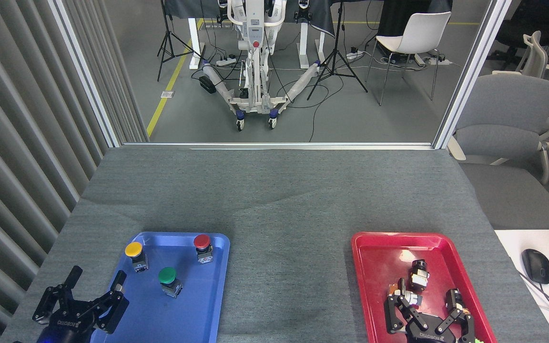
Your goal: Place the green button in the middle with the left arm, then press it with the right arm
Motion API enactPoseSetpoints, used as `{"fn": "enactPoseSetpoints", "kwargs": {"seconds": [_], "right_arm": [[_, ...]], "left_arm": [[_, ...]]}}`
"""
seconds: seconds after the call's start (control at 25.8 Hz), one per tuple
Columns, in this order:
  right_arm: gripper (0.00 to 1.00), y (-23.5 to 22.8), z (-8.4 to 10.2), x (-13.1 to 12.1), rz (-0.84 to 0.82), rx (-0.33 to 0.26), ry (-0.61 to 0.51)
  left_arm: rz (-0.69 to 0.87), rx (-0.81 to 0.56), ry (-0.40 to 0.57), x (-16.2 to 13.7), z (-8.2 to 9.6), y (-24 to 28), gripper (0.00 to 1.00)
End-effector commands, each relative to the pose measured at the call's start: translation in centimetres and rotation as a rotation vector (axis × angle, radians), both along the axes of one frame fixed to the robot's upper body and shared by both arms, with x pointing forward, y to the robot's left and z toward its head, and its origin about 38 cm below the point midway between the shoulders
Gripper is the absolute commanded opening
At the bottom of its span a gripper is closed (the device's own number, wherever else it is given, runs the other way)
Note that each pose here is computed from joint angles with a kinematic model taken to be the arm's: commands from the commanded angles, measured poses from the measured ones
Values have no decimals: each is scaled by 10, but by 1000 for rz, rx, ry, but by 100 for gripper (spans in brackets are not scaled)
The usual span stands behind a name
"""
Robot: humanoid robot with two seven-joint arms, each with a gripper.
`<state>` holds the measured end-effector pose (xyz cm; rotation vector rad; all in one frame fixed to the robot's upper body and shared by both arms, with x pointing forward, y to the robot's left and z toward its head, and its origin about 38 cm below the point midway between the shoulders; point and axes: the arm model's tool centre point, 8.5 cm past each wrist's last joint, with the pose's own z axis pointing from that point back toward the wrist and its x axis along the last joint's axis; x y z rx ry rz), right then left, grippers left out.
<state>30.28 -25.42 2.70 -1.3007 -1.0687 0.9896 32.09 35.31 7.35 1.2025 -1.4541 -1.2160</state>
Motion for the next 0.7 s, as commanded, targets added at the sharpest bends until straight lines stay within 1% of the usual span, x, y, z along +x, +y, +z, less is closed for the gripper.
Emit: {"fn": "enactPoseSetpoints", "kwargs": {"seconds": [0.0, 0.08, 0.12, 0.5, 0.66], "right_arm": [[100, 0, 0, 0, 0, -1, -2], [100, 0, 0, 0, 0, 0, -2], [100, 0, 0, 0, 0, 0, -2], [100, -1, 0, 0, -1, -1, -1], [100, 0, 0, 0, -1, 1, -1]], "left_arm": [[-2, 0, -3, 0, 1, 0, 100], [0, -1, -12, -1, 1, 1, 100], [7, 2, 3, 0, 0, 2, 100], [2, 8, 12, 0, 0, 3, 100], [3, 6, 5, 2, 2, 3, 100]]}}
